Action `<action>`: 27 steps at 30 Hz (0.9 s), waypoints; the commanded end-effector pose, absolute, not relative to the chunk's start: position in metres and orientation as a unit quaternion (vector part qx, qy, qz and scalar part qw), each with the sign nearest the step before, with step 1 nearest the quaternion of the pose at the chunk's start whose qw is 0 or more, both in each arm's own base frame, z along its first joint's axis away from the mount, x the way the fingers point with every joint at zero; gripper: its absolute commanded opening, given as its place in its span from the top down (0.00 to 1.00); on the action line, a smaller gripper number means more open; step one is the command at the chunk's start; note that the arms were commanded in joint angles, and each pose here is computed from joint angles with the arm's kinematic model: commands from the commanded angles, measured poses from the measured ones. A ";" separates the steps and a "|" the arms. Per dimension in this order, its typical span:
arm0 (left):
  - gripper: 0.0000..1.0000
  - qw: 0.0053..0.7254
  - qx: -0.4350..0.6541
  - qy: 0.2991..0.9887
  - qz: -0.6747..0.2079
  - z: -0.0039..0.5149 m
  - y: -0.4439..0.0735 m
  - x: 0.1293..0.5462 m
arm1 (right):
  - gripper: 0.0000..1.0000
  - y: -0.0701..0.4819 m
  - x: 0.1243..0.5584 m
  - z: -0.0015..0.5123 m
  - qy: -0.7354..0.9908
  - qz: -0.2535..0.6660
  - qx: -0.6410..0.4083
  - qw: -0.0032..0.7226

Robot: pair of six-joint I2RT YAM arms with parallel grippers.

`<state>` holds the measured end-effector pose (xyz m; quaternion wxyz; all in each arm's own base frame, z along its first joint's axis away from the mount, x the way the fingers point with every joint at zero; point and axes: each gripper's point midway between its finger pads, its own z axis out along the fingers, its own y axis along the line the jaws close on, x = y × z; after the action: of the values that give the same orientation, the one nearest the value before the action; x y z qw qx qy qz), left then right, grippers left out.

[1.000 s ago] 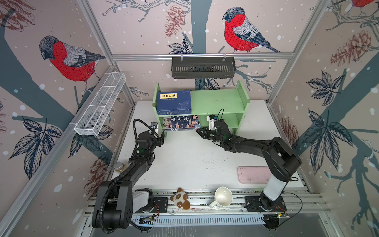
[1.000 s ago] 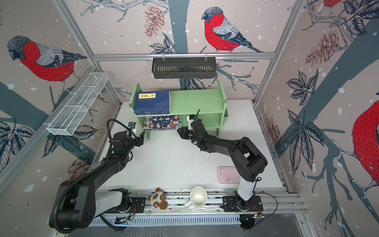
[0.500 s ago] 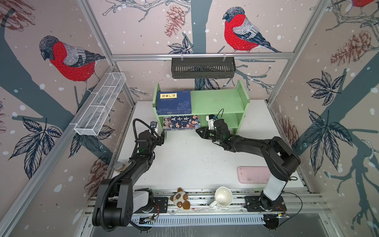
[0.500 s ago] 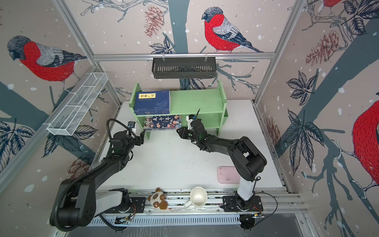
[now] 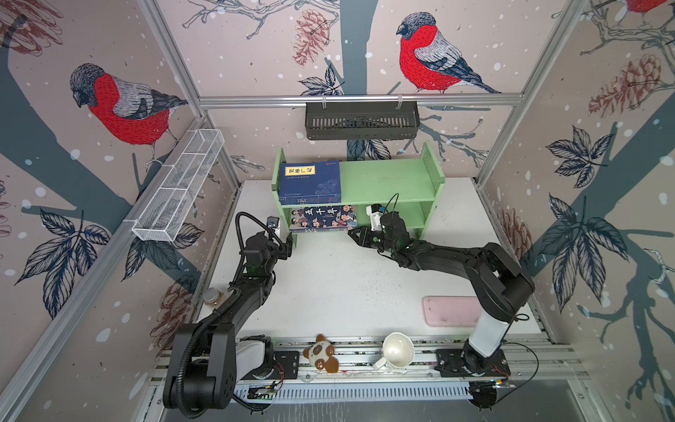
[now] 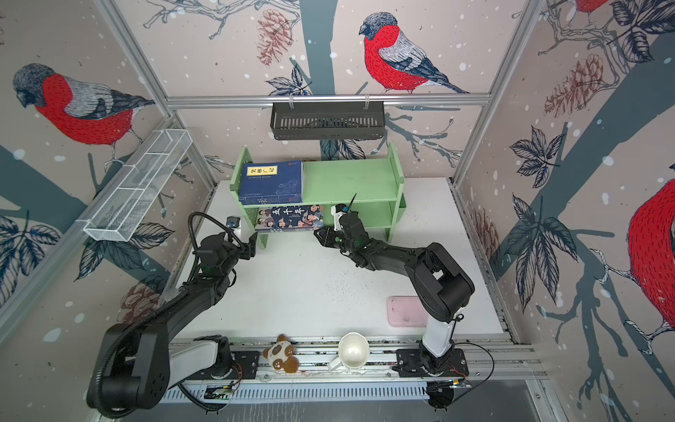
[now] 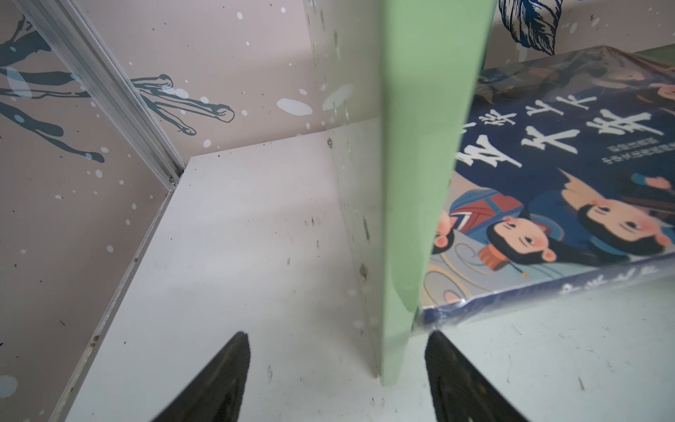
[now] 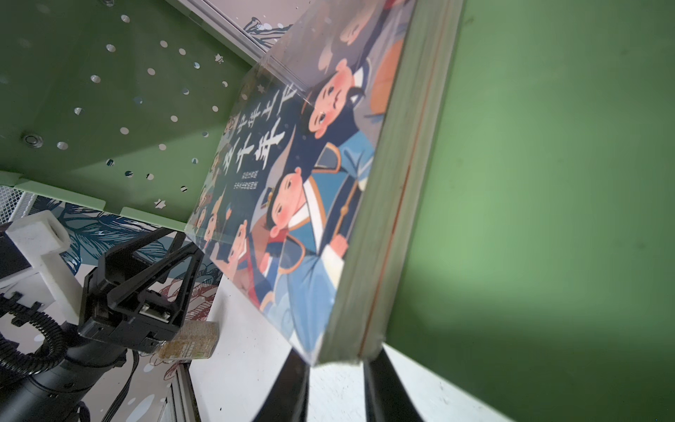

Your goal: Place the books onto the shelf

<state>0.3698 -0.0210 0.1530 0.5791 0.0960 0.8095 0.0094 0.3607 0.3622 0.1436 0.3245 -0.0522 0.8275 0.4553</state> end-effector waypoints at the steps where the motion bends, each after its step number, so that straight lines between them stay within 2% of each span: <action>1: 0.24 0.570 0.105 0.815 0.017 0.153 -0.020 0.368 | 0.71 0.365 0.359 0.156 0.816 0.468 -0.060 0.333; 11: 0.23 0.531 0.133 0.836 0.017 0.152 -0.023 0.352 | 0.61 0.355 0.323 0.152 0.833 0.456 -0.078 0.304; 17: 0.20 0.534 0.166 0.829 -0.001 0.168 -0.034 0.335 | 0.56 0.322 0.287 0.144 0.854 0.414 -0.087 0.302; 21: 0.18 0.560 0.160 0.813 -0.012 0.198 -0.037 0.325 | 0.48 0.284 0.275 0.166 0.847 0.382 -0.079 0.362; 27: 0.16 0.602 0.121 0.789 -0.033 0.253 -0.036 0.314 | 0.36 0.212 0.276 0.240 0.798 0.332 -0.024 0.502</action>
<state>0.3201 -0.0332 0.2379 0.5959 0.1352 0.7915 -0.0106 0.2668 0.2472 0.2271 0.4436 -0.0578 0.8031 0.3935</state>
